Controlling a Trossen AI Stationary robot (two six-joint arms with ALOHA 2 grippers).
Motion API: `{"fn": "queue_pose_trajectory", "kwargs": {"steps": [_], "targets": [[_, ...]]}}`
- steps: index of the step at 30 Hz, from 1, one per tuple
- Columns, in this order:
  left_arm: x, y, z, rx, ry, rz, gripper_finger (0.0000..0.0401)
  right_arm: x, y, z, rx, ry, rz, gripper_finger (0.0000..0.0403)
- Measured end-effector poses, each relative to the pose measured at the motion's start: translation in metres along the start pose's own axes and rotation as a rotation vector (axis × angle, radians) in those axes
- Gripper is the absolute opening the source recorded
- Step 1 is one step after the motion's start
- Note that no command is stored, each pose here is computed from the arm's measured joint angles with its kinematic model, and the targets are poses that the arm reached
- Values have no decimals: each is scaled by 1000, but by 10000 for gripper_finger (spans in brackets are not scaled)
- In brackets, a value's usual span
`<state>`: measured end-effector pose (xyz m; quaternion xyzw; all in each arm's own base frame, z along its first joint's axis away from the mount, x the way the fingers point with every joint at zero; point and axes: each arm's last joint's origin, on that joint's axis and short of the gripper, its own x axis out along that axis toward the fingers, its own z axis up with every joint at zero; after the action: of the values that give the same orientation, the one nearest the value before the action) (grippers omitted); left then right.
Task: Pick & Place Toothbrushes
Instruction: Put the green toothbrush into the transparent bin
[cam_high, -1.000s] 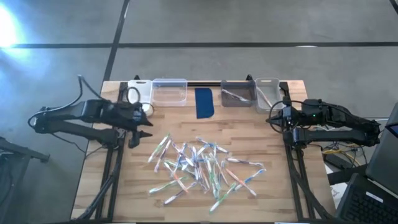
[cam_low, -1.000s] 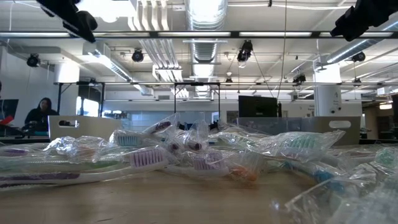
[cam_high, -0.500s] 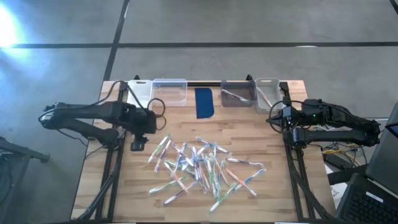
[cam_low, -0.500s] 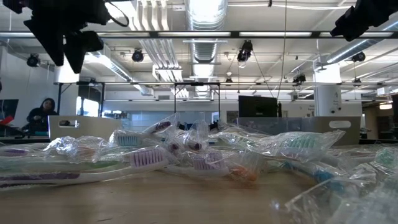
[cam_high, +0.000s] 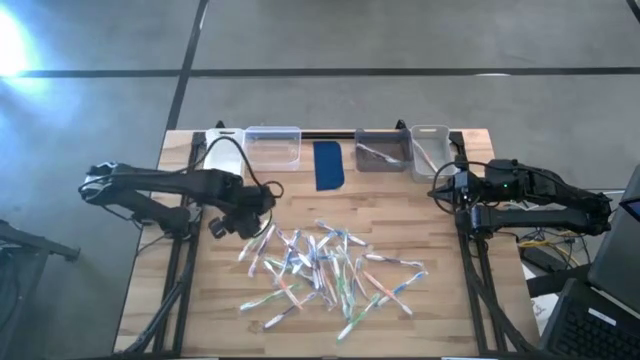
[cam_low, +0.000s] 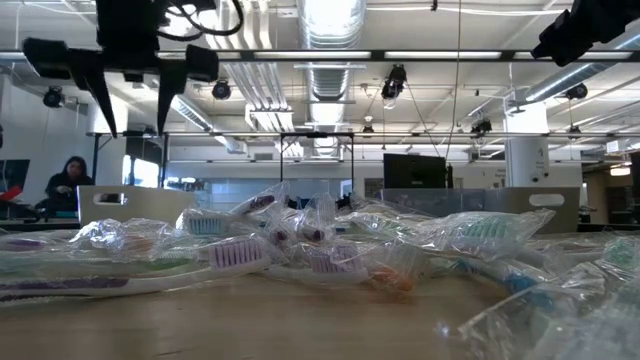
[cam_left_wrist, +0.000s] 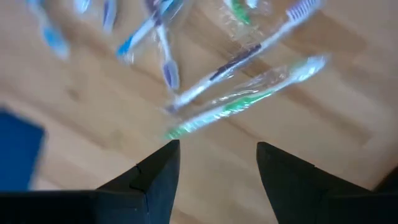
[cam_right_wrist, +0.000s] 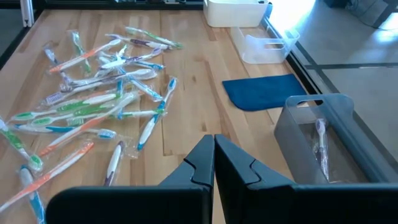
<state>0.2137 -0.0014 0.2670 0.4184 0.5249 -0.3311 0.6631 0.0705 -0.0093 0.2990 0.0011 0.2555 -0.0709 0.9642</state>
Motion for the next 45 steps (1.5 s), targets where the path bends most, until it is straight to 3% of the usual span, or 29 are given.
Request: {"fn": "queue_pose_trajectory", "kwargs": {"steps": [7,20,31,45], "targets": [[19,11,4,262,81,-28,204,0,0,0,0,0,0,8],[38,9,21,458,122,-106,202,0,0,0,0,0,0,8],[64,-3,22,493,145,-200,202,0,0,0,0,1,0,8],[105,-14,17,563,138,-203,202,0,0,0,0,1,0,8]]}}
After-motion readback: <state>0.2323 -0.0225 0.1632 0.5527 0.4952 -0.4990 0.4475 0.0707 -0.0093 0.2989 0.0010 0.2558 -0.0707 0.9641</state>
